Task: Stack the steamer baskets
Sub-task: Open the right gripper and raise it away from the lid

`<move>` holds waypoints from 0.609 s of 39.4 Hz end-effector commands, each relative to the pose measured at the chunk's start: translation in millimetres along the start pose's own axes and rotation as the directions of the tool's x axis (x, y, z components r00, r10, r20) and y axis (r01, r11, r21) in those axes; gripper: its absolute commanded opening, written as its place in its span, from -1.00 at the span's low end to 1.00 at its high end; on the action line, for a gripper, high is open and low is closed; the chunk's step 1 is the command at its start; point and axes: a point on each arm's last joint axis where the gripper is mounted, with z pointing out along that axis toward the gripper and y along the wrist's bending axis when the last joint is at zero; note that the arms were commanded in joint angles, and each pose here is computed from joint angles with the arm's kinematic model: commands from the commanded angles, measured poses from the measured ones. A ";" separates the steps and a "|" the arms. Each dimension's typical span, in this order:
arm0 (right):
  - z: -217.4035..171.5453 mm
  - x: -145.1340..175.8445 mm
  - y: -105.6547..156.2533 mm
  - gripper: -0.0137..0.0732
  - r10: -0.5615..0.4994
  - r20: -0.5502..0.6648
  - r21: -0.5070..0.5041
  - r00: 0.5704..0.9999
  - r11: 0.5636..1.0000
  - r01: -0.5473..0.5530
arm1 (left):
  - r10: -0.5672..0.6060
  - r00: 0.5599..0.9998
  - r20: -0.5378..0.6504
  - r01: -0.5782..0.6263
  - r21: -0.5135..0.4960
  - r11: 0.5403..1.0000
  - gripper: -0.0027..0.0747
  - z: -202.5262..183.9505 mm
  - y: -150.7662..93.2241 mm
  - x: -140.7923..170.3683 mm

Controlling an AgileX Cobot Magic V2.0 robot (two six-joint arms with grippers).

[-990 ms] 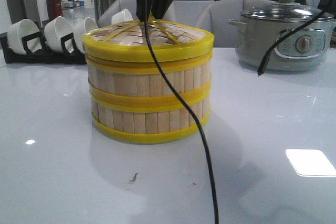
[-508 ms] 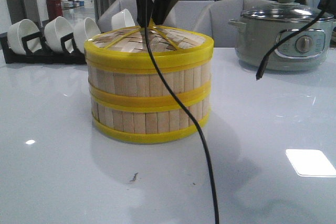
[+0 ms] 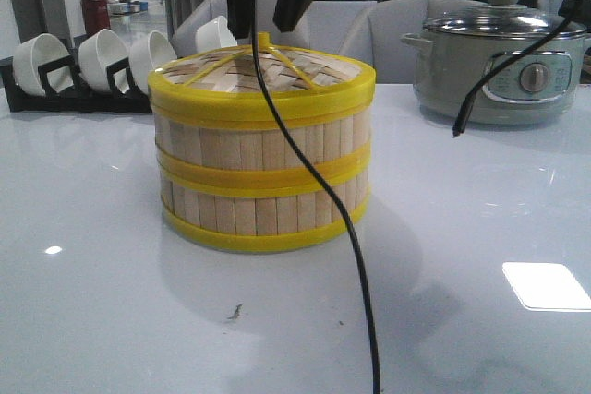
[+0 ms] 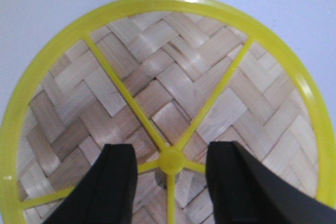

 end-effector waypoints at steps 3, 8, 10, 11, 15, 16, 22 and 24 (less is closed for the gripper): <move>-85.0 -27.7 -7.6 0.30 -0.011 0.269 0.011 0.963 1.000 0.009 | -0.007 0.995 0.097 0.006 0.012 1.000 -0.71 -3.3 -1.7 -14.6; -115.6 -30.5 -20.4 0.30 -0.023 0.360 0.052 0.933 0.999 0.005 | -0.007 0.995 0.097 0.006 0.012 1.000 -0.71 -3.3 -1.7 -14.6; -127.9 -29.1 -27.4 0.30 -0.022 0.396 0.062 0.918 0.998 -0.003 | -0.007 0.995 0.097 0.006 0.012 1.000 -0.71 -3.3 -1.7 -14.6; -132.8 -28.4 -31.8 0.30 -0.019 0.415 0.066 0.910 0.998 -0.009 | -0.007 0.995 0.097 0.006 0.012 1.000 -0.71 -3.3 -1.7 -14.6; -155.6 -17.0 -50.0 0.30 -0.010 0.479 0.083 0.878 0.996 -0.034 | -0.007 0.995 0.097 0.006 0.012 1.000 -0.71 -3.3 -1.7 -14.6; -160.0 -13.6 -56.5 0.30 -0.006 0.491 0.090 0.871 0.995 -0.044 | -0.007 0.995 0.097 0.006 0.012 1.000 -0.71 -3.3 -1.7 -14.6; -189.0 23.1 -96.7 0.30 0.012 0.574 0.146 0.819 0.982 -0.117 | -0.007 0.995 0.097 0.006 0.012 1.000 -0.71 -3.3 -1.7 -14.6; -197.4 38.7 -109.6 0.30 0.019 0.590 0.170 0.807 0.975 -0.147 | -0.007 0.995 0.097 0.006 0.012 1.000 -0.71 -3.3 -1.7 -14.6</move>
